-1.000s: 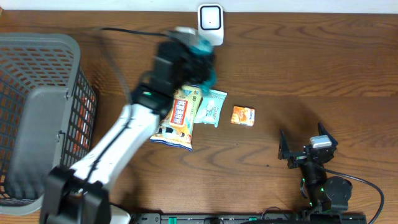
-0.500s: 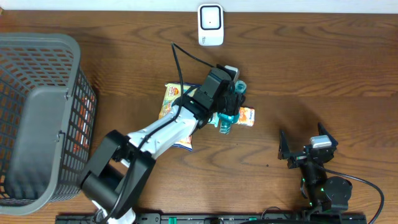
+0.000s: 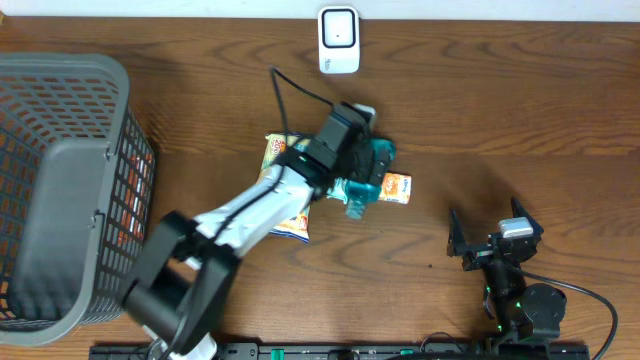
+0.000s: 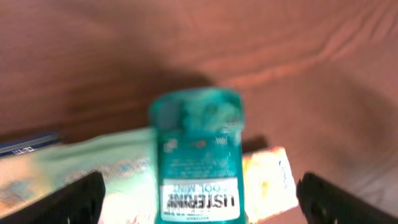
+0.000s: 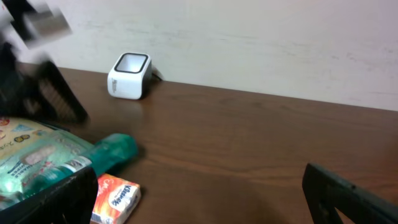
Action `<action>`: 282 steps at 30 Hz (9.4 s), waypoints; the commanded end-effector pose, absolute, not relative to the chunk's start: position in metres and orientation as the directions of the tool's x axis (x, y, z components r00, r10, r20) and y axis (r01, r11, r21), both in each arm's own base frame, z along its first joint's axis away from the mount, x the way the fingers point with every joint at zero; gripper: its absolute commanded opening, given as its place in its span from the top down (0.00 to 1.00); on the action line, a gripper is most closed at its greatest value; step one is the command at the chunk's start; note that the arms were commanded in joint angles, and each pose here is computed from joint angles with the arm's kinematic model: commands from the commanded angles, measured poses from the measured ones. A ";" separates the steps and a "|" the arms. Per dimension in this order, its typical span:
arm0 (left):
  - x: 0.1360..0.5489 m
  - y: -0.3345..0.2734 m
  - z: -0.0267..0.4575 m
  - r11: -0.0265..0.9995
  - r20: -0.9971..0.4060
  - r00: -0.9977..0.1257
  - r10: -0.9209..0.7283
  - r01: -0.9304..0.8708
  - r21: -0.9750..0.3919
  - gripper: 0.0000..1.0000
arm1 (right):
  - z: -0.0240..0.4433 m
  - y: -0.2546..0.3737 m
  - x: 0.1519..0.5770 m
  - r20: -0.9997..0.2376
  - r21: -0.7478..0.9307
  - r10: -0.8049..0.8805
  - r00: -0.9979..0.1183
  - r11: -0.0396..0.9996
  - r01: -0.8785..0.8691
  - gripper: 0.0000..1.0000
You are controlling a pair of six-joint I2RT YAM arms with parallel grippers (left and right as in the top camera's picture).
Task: Scan the item barcode
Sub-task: 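Carry the Listerine bottle over and lay it on the wipe packs, then reach the left gripper back into the basket and grasp the red snack bar, then lift the red snack bar out and set it left of the yellow pack, then retract the left arm and reach the right gripper toward the orange Kleenex pack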
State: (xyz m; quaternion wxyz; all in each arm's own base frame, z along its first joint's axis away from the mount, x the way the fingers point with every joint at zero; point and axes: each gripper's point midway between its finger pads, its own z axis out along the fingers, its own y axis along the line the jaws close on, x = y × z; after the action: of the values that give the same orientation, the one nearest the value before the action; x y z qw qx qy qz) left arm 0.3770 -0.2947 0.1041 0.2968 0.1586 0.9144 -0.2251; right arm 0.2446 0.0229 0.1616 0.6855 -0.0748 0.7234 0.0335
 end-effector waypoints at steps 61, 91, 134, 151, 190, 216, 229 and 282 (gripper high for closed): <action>0.305 0.128 0.033 0.923 -0.213 -0.969 -0.124 -0.034 -0.383 0.02 | 0.161 0.024 0.244 -0.997 -0.056 -0.065 -0.048 0.986 -0.159 0.01; 0.263 0.220 -0.046 0.946 0.157 -0.967 -0.202 -0.150 0.289 0.02 | 0.161 0.024 0.244 -0.997 -0.057 -0.065 -0.048 0.986 -0.159 0.01; 0.287 0.251 0.074 0.665 -0.327 -0.679 -0.658 -0.727 0.170 0.02 | 0.161 0.024 0.244 -0.997 -0.057 -0.065 -0.048 0.986 -0.159 0.01; 0.299 0.171 0.066 0.653 -0.183 -0.632 -0.753 -0.751 -0.097 0.02 | 0.161 0.024 0.244 -0.997 -0.056 -0.065 -0.048 0.986 -0.159 0.01; 0.267 0.210 0.064 0.582 -0.222 -0.602 -0.767 -0.798 0.156 0.93 | 0.161 0.024 0.244 -0.997 -0.056 -0.065 -0.048 0.986 -0.159 0.01; 0.382 -0.036 0.333 0.994 -0.840 -0.532 -0.107 -0.042 -0.100 0.93 | 0.161 0.024 0.244 -0.997 -0.057 -0.065 -0.048 0.986 -0.159 0.01; 0.412 -0.061 0.120 0.993 -0.419 -0.906 -0.057 -0.096 0.074 0.93 | 0.161 0.024 0.244 -0.997 -0.057 -0.065 -0.048 0.986 -0.159 0.01; 0.220 -0.009 0.535 0.987 -0.982 0.091 0.163 -0.030 0.161 0.02 | 0.161 0.028 0.244 -0.998 -0.018 -0.028 -0.053 0.983 -0.180 0.01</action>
State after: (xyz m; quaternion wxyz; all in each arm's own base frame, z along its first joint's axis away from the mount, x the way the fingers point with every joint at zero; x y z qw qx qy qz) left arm 0.2241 0.0108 0.5429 0.7332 0.0073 0.6710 0.1104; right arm 0.2446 0.0241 0.1612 0.6852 -0.0730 0.7236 0.0399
